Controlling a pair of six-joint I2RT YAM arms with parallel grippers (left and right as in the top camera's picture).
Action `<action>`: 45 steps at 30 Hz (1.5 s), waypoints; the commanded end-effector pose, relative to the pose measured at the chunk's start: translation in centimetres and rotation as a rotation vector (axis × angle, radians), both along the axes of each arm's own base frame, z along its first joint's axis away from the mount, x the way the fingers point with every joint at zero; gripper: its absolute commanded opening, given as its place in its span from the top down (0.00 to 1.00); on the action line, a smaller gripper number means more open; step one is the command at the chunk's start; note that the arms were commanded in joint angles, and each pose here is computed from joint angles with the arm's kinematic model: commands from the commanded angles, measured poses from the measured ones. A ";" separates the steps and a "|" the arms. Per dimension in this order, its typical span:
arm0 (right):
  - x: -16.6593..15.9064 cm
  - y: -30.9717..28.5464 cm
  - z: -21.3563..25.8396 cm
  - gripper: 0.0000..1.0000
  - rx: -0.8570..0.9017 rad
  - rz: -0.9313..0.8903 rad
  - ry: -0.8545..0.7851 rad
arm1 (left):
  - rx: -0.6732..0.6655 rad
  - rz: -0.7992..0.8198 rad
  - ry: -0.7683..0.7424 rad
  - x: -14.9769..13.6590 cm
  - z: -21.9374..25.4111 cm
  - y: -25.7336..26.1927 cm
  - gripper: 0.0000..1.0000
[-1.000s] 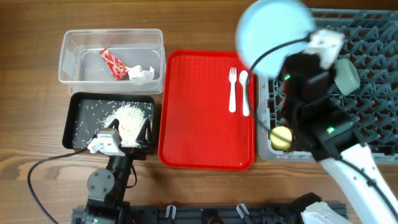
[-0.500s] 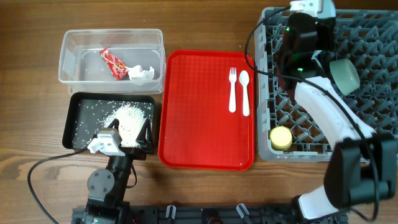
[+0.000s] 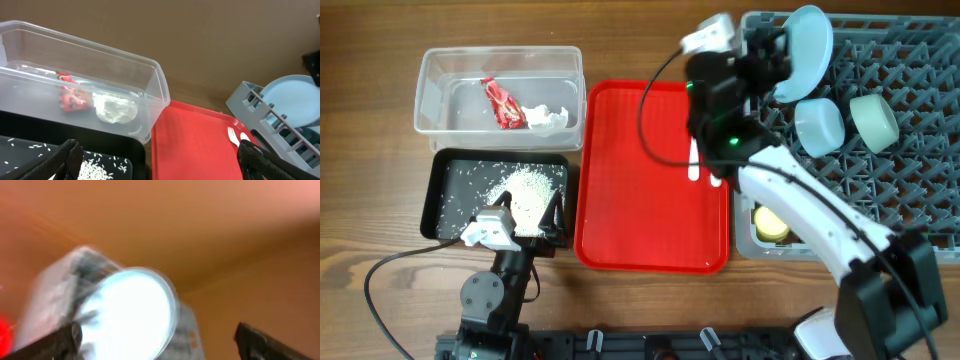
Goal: Sort waste into correct bins and load items into the dishwasher rack
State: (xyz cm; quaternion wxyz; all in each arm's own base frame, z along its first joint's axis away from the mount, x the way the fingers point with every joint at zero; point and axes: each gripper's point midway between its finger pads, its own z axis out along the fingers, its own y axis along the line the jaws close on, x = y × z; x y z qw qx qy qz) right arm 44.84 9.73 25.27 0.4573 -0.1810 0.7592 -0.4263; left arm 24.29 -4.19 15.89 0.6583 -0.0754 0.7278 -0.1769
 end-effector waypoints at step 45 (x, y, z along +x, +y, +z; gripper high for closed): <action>-2.5 -7.7 -9.4 0.96 0.871 -0.196 0.232 | 0.001 0.001 -0.003 0.0 -0.1 0.1 0.00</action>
